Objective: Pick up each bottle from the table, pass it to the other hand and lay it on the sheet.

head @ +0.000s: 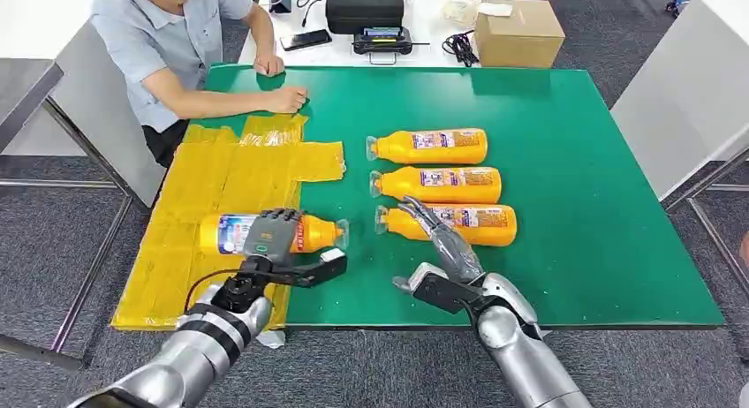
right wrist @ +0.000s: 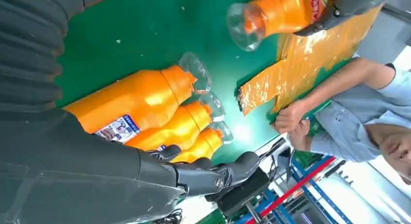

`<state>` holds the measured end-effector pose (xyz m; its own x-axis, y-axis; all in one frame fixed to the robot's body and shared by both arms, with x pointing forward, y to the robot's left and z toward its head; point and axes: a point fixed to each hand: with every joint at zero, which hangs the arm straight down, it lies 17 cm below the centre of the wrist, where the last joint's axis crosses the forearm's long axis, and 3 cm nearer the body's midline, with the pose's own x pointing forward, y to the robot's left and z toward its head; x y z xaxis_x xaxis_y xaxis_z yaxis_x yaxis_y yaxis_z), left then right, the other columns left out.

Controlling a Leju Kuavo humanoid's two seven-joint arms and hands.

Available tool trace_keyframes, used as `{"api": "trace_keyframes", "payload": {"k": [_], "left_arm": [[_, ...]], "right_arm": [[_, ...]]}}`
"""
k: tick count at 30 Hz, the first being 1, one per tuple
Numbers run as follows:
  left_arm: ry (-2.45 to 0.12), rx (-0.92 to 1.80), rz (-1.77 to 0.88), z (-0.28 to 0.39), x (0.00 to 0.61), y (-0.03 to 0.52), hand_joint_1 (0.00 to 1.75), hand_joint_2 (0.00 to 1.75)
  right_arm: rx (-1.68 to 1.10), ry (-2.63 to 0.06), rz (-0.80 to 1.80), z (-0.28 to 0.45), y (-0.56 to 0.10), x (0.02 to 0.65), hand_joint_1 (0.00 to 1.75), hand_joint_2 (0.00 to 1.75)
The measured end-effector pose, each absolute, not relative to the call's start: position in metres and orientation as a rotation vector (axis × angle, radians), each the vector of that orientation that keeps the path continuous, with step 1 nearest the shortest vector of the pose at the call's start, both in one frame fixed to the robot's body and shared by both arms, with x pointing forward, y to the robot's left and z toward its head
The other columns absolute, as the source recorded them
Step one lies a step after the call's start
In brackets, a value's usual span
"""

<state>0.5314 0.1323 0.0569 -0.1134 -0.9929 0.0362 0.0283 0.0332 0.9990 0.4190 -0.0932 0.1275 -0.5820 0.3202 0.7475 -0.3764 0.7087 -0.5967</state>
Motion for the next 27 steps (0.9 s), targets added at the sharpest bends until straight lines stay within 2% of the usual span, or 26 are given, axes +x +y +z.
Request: {"api": "trace_keyframes", "payload": {"k": [6, 8, 9, 10, 16, 17, 27], "left_arm": [[-1.18, 1.163, -1.35, 0.055, 0.545, 0.152, 1.75, 1.75], [-1.165, 1.172, -1.36, 0.055, 0.547, 0.155, 1.48, 1.75], [-1.162, 1.175, -1.362, 0.055, 0.548, 0.156, 1.26, 1.75], [-1.16, 1.176, -1.364, 0.055, 0.548, 0.157, 0.4, 1.75], [-1.185, 1.145, -1.381, 0.054, 0.549, 0.152, 0.4, 1.75], [-1.185, 1.144, -1.381, 0.054, 0.549, 0.152, 0.0, 1.75], [-1.211, 1.001, -1.375, 0.042, 0.545, 0.144, 0.0, 1.75]], "right_arm": [[0.054, -1.972, 0.942, 0.124, -0.089, 0.419, 0.0, 1.75], [0.057, -1.969, 0.942, 0.124, -0.088, 0.42, 0.0, 1.75], [0.058, -1.967, 0.942, 0.123, -0.087, 0.42, 0.0, 1.75], [0.058, -1.964, 0.942, 0.122, -0.088, 0.42, 0.0, 1.75], [0.062, -1.96, 0.945, 0.118, -0.088, 0.419, 0.0, 1.75], [0.062, -1.959, 0.945, 0.118, -0.088, 0.419, 0.0, 1.75], [0.063, -1.957, 0.946, 0.117, -0.088, 0.419, 0.0, 1.75]]}}
